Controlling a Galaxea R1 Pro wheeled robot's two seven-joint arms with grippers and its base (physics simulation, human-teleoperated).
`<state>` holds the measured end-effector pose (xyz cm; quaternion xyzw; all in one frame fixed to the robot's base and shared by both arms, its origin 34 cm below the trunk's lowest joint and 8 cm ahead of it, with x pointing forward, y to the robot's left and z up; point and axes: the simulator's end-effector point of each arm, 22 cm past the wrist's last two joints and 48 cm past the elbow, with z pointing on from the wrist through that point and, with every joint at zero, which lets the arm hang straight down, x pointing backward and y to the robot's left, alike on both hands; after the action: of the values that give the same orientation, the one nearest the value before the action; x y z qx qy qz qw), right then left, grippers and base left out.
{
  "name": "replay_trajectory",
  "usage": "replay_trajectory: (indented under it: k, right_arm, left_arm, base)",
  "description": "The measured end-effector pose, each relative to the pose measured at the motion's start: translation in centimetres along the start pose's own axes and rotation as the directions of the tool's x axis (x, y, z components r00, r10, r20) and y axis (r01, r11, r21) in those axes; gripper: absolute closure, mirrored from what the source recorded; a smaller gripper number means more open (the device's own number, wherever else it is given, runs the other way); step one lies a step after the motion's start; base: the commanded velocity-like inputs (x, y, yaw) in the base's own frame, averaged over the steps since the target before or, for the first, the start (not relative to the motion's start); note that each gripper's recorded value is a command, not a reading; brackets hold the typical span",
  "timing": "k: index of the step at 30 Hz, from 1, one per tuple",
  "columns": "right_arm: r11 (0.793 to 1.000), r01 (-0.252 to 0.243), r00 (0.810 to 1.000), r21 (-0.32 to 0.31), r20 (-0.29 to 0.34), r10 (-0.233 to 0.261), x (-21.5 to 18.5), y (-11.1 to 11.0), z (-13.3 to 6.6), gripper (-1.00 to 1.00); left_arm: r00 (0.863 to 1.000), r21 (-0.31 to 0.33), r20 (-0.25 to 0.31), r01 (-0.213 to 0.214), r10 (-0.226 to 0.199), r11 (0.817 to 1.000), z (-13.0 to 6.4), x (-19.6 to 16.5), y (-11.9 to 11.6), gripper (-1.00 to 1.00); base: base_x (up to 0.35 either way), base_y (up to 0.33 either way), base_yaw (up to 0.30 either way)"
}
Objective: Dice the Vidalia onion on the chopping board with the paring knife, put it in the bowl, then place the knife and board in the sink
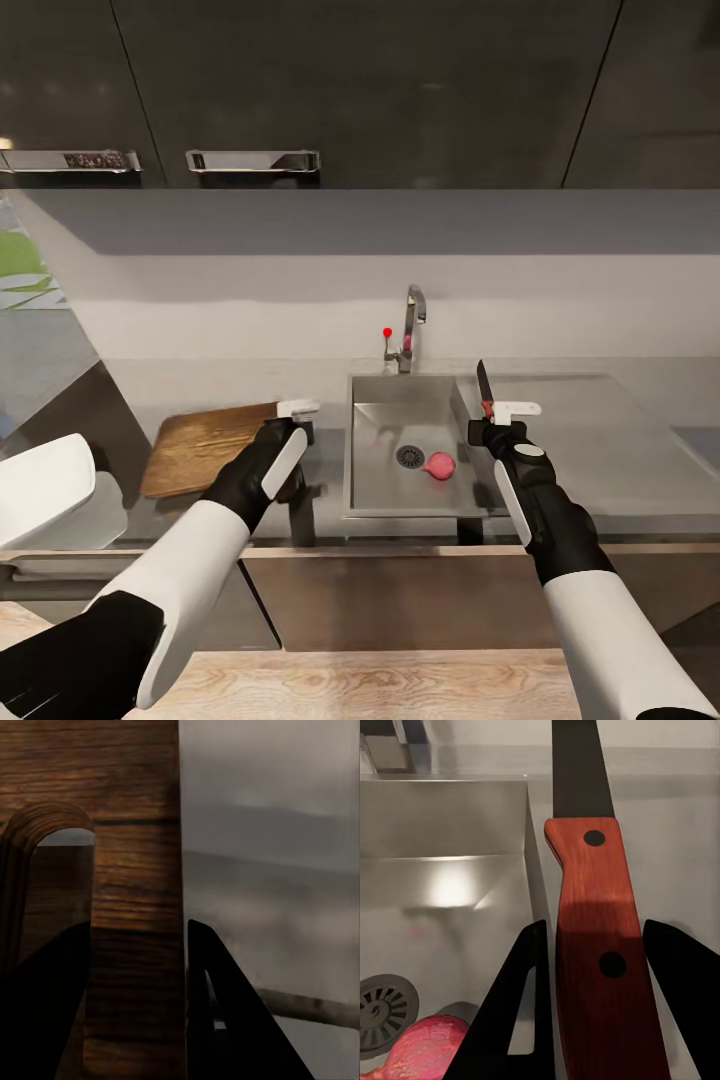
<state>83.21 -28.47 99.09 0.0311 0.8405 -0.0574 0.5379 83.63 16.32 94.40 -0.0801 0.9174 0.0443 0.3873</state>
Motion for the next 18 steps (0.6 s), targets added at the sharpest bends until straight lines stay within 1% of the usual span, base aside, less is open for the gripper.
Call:
replay_trajectory:
  k: [4, 11, 12, 15, 18]
  right_arm:
    - [1.000, 0.000, 1.000, 0.000, 0.000, 0.000, 0.0, 0.0, 0.0, 1.00]
    - [1.000, 0.000, 1.000, 0.001, 0.000, 0.000, 0.0, 0.0, 0.0, 1.00]
    - [1.000, -0.001, 1.000, 0.001, 0.001, 0.001, 0.0, 0.0, 0.0, 1.00]
    - [1.000, -0.001, 1.000, 0.001, 0.001, 0.001, -0.1, -0.1, 0.0, 1.00]
    - [1.000, -0.001, 1.000, 0.001, 0.003, 0.001, -0.1, -0.1, 0.0, 1.00]
  left_arm:
    - [1.000, -0.004, -0.020, -0.013, 0.013, 1.000, 0.4, 1.0, 0.0, 1.00]
    - [0.998, -0.002, -0.014, -0.053, 0.053, 0.999, 0.3, 1.3, -0.6, 1.00]
    - [0.998, -0.001, -0.005, -0.058, 0.058, 0.998, 0.2, 1.2, -0.8, 1.00]
    - [0.998, -0.008, 0.029, -0.053, 0.054, 0.999, 0.4, 0.9, -0.9, 1.00]
    - [0.997, -0.010, 0.043, -0.059, 0.059, 0.998, 0.5, 0.9, -1.0, 1.00]
  base:
    - [0.000, 0.000, 0.000]
    - [0.000, 0.000, 0.000]
    - [0.000, 0.000, 0.000]
    - [0.000, 0.000, 0.000]
    - [0.000, 0.000, 0.000]
